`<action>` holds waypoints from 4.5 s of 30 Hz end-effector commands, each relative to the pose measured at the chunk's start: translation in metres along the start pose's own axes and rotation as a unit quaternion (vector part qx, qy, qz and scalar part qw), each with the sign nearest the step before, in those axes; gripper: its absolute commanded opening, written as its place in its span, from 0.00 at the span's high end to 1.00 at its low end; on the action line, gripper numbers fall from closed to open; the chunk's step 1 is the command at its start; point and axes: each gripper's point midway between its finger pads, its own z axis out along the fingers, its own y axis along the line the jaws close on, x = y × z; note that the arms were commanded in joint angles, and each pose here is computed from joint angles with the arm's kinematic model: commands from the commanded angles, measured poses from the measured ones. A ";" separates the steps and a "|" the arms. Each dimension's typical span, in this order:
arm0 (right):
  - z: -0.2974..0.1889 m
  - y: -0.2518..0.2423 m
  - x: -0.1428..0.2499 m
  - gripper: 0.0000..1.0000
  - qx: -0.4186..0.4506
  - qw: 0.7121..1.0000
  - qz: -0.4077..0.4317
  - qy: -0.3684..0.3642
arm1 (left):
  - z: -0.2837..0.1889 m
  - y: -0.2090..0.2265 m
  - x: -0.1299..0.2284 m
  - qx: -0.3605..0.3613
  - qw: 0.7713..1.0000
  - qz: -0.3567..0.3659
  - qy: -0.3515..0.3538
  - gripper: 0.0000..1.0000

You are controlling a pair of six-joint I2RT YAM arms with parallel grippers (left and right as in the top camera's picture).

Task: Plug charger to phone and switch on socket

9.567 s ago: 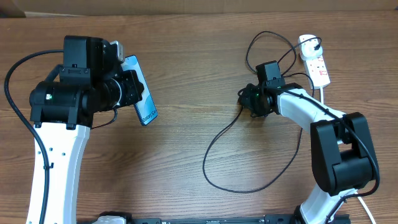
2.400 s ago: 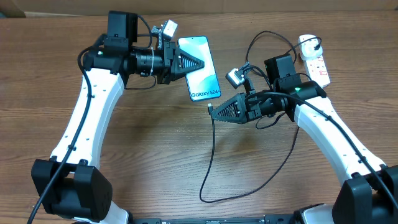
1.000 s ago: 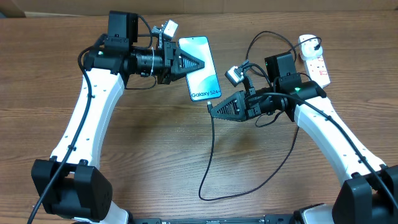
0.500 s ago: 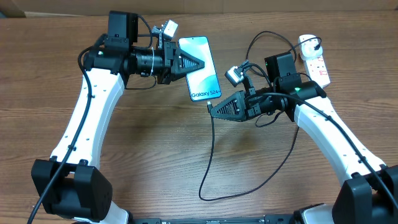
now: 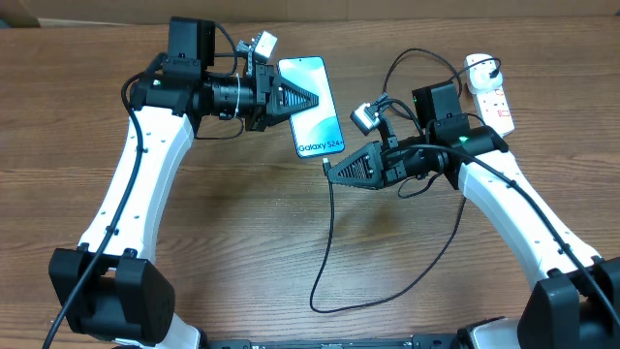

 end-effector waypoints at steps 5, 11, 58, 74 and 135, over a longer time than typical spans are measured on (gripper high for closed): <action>0.000 0.020 -0.003 0.96 -0.016 0.999 -0.027 0.005 | 0.003 -0.007 0.005 0.022 0.999 0.017 0.017 0.96; 0.000 0.019 -0.003 0.96 -0.014 1.000 -0.017 0.004 | 0.003 -0.007 0.005 0.022 0.999 0.017 0.017 0.96; 0.007 0.021 -0.002 0.96 -0.017 0.999 -0.036 0.014 | 0.002 -0.010 0.007 0.031 0.999 0.017 0.022 0.96; -0.003 0.021 -0.007 0.96 -0.015 0.999 -0.034 0.001 | 0.002 -0.010 0.007 0.031 0.999 0.019 0.022 0.96; 0.002 0.021 -0.005 0.96 -0.017 1.000 -0.014 0.008 | 0.006 -0.011 0.009 0.031 0.999 0.015 0.027 0.96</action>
